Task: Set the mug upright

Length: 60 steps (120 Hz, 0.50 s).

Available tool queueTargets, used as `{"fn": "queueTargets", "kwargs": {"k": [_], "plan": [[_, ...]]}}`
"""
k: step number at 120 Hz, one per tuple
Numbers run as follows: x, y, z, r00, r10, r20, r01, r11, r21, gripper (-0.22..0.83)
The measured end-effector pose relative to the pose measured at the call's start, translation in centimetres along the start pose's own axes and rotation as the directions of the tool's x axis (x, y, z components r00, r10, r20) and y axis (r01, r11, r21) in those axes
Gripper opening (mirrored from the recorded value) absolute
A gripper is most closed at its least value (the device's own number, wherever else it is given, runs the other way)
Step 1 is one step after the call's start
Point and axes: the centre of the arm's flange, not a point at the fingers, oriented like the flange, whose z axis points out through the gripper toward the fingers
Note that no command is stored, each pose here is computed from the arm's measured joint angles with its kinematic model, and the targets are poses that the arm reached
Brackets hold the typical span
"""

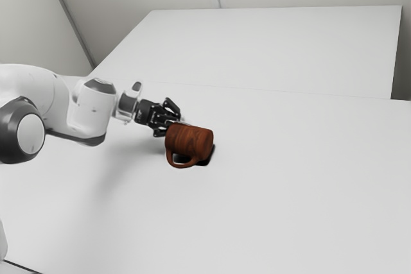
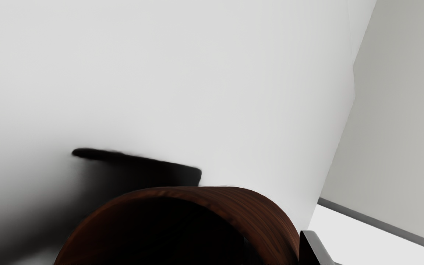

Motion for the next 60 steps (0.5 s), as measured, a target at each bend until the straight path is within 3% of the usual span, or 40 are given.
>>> {"fn": "queueTargets", "kwargs": {"k": [30,40,49,60], "plan": [[-0.6,2.2,0.7,0.998,0.065,0.013,-0.066,0.997,0.045,-0.11],[-1.7,4.4,-0.1,0.990,0.138,0.038,-0.142,0.983,0.120,-0.13],[-3.3,7.4,-1.1,0.967,0.238,0.094,-0.255,0.935,0.246,-0.14],[-5.7,9.9,-1.9,0.923,0.333,0.191,-0.384,0.820,0.424,-0.15]]}}
